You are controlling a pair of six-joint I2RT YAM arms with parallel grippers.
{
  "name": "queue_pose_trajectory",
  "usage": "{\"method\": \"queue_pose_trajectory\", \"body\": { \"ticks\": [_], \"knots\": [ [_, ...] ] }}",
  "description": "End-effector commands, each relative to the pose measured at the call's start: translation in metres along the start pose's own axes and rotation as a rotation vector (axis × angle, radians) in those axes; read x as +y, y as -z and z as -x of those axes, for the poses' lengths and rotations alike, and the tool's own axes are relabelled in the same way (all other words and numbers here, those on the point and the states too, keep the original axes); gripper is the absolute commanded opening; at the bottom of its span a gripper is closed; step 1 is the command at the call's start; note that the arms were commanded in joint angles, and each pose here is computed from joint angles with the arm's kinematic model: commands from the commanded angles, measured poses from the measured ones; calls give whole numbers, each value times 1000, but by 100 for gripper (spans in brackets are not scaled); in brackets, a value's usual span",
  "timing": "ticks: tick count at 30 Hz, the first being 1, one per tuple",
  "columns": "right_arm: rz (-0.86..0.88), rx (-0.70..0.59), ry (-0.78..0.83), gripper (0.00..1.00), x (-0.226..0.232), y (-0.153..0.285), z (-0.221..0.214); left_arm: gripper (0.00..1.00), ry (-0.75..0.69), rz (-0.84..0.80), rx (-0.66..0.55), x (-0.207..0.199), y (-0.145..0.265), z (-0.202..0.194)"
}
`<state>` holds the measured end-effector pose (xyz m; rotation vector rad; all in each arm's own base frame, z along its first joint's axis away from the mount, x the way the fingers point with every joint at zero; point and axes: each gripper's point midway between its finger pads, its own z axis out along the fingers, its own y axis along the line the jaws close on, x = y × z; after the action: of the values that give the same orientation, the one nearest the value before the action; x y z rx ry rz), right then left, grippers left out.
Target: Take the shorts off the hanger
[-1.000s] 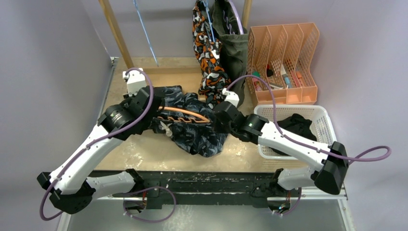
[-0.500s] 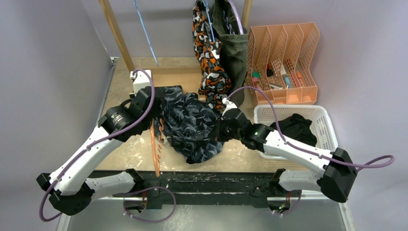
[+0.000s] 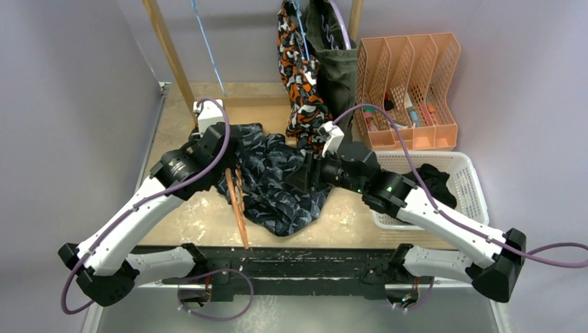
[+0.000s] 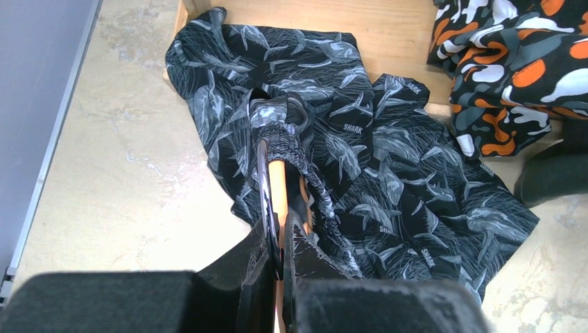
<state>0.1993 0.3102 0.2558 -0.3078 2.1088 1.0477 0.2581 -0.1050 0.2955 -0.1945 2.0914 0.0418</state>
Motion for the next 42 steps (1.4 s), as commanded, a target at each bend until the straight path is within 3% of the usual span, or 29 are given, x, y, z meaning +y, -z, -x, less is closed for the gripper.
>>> {"method": "queue_pose_trajectory", "body": {
  "ticks": [1, 6, 11, 18, 30, 39, 42],
  "knots": [
    [226, -94, 90, 60, 56, 18, 31, 0, 112, 20, -45, -13, -8, 18],
    [303, -138, 139, 66, 79, 18, 33, 0, 186, -20, -56, -31, -19, 16],
    [211, -138, 219, 74, 88, 3, 18, 0, 237, -31, -56, -43, -28, 14],
    [123, -169, 268, 75, 84, -7, 8, 0, 296, -29, -71, -46, -32, 15],
    [147, -126, 340, 75, 92, -19, -15, 0, 336, 82, -111, -28, -33, 21],
    [232, -112, 405, 70, 106, -14, -29, 0, 360, 135, -145, -16, -30, 26],
    [140, -49, 452, 70, 84, -32, -46, 0, 379, 133, -161, -13, -26, 29]
  ]
}}
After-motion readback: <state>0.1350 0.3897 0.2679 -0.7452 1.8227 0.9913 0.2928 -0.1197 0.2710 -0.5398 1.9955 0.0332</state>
